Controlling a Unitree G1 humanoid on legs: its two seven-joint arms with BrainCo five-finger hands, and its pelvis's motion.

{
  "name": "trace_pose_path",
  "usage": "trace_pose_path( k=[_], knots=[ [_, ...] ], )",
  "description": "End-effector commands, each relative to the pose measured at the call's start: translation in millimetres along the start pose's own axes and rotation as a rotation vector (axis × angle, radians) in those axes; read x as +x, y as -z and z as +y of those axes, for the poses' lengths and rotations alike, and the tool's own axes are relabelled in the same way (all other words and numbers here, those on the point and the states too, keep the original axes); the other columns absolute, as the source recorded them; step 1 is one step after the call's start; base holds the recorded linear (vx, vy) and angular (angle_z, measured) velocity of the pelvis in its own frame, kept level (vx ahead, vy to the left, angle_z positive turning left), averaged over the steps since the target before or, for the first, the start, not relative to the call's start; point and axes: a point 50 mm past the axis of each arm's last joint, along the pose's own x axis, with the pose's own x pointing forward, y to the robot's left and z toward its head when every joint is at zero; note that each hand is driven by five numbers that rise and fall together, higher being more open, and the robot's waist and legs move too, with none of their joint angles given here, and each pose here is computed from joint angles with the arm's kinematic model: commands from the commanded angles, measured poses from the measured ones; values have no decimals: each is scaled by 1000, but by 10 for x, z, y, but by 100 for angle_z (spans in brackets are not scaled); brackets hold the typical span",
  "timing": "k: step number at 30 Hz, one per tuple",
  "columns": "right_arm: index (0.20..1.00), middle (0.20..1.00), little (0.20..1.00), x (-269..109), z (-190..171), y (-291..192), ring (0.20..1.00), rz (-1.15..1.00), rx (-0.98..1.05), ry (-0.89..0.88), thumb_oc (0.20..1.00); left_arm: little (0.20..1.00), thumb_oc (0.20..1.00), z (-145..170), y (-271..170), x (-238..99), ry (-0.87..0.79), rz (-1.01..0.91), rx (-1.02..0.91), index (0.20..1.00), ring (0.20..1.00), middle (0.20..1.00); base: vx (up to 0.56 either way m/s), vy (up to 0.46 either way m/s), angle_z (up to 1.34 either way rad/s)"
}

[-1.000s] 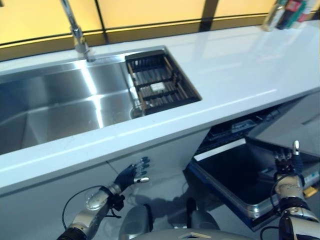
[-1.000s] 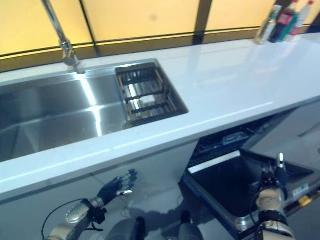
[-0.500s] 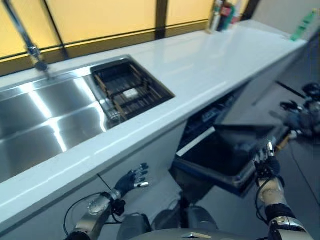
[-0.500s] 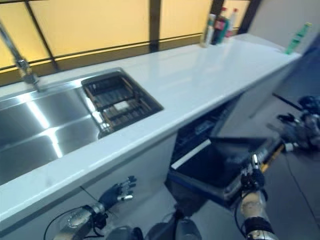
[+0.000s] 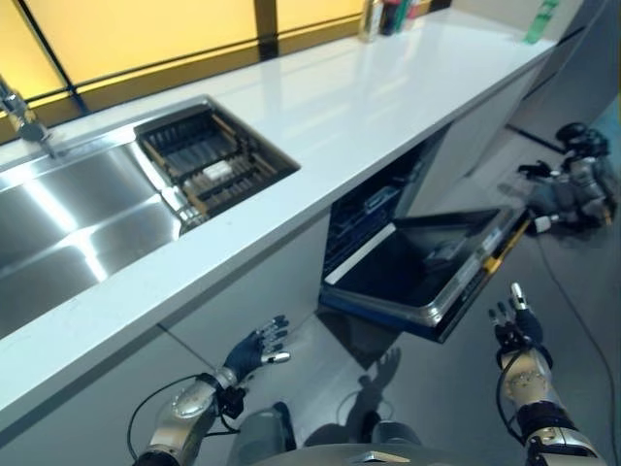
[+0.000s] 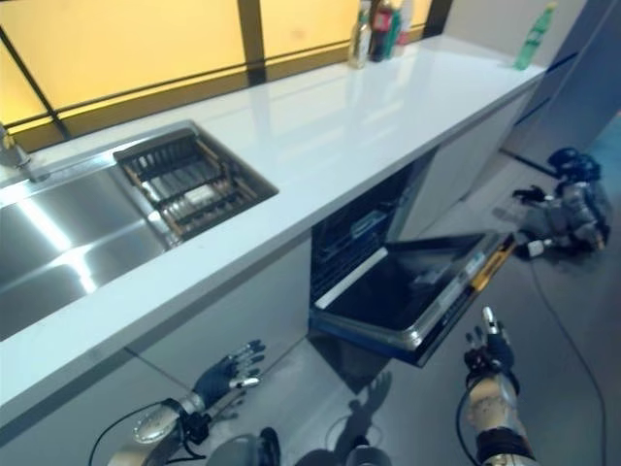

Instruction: Pick up plates and place into dishwasher.

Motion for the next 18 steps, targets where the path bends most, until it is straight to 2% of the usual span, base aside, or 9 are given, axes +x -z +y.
trace_pose_path(
  k=[1, 8, 14, 18],
  knots=[
    [1000, 1000, 1000, 200, 376, -436, 1000, -170, 130, -64, 1000, 1000, 1000, 51, -416, 86, 50, -170, 79, 1000, 1000, 1000, -133, -206, 53],
    [1000, 1000, 1000, 334, 573, -787, 1000, -253, 190, -5, 1000, 1000, 1000, 85, -580, 102, 92, -190, 134, 1000, 1000, 1000, -50, -118, 28],
    [1000, 1000, 1000, 349, 446, -885, 1000, -273, 212, 94, 1000, 1000, 1000, 8, -545, 73, 124, -184, 130, 1000, 1000, 1000, 31, -20, 7],
    [1000, 1000, 1000, 353, 410, -998, 1000, -281, 154, 131, 1000, 1000, 1000, -79, -409, 8, 100, -199, 39, 1000, 1000, 1000, 168, 174, -5]
  ],
)
